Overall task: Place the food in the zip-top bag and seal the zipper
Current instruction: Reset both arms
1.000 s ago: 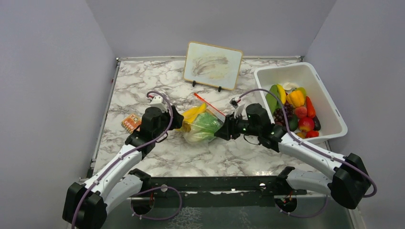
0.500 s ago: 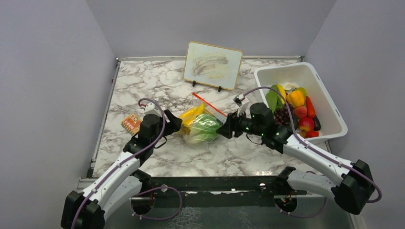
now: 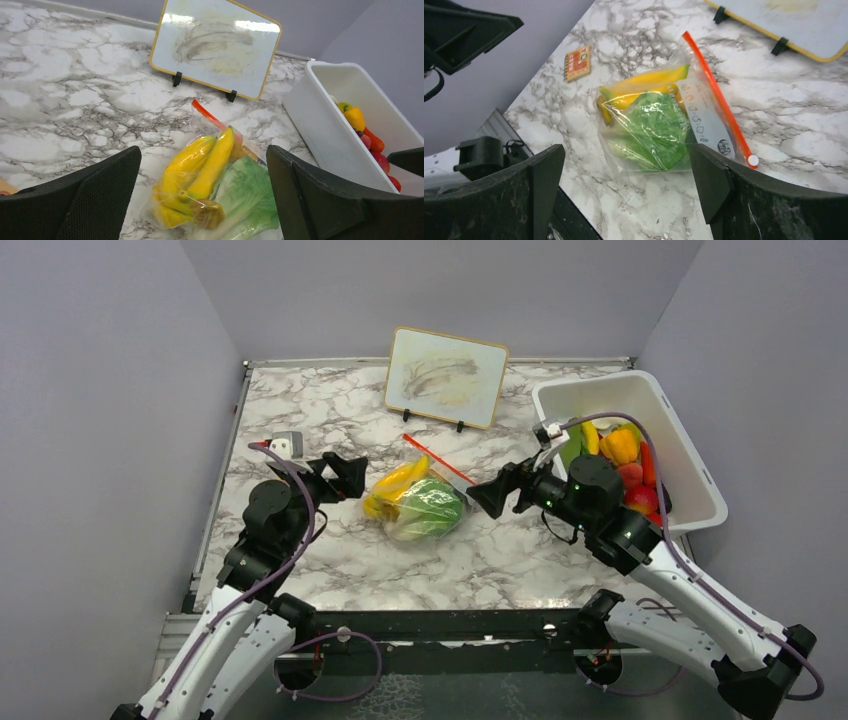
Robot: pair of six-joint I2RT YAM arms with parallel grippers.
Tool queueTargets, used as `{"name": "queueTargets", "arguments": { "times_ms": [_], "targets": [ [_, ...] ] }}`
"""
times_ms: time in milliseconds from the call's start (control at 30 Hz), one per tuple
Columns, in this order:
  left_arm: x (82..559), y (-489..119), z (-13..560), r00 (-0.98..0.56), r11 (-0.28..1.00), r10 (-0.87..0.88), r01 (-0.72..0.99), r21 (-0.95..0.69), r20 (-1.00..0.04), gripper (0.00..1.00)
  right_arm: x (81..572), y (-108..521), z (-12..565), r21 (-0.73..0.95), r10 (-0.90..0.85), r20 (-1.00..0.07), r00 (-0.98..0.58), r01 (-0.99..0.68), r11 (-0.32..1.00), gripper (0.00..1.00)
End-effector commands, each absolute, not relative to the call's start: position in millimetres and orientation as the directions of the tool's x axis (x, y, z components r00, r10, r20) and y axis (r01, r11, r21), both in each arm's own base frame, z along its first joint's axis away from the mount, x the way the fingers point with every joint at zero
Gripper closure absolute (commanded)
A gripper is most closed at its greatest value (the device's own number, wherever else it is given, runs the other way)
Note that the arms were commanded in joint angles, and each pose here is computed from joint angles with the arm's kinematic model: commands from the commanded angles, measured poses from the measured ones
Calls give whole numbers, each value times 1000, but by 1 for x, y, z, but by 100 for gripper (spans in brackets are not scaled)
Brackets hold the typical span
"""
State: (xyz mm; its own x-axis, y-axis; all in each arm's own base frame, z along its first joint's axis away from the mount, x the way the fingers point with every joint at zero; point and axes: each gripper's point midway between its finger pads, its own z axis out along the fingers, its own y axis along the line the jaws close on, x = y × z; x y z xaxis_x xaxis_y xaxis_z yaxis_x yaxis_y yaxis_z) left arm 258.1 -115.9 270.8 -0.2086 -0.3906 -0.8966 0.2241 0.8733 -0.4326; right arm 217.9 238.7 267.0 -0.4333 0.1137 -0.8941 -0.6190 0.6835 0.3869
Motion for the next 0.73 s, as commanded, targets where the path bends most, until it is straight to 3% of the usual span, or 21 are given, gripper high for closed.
{"name": "queueTargets", "arguments": {
  "times_ms": [0,267,700],
  "targets": [
    [244,-122,283,-190,882,-275,339,-326,-942,1,229,214,287,345,159,-919,-361,-540,768,3],
    [229,-136,295,-139,834,-262,466,-296,-955,1,232,192,302,344,218,-928,-302,-470,813,3],
    [230,-139,289,-152,827,-267,470,-307,-952,1,229,194,303,374,245,-918,-311,-473,798,3]
  ]
}}
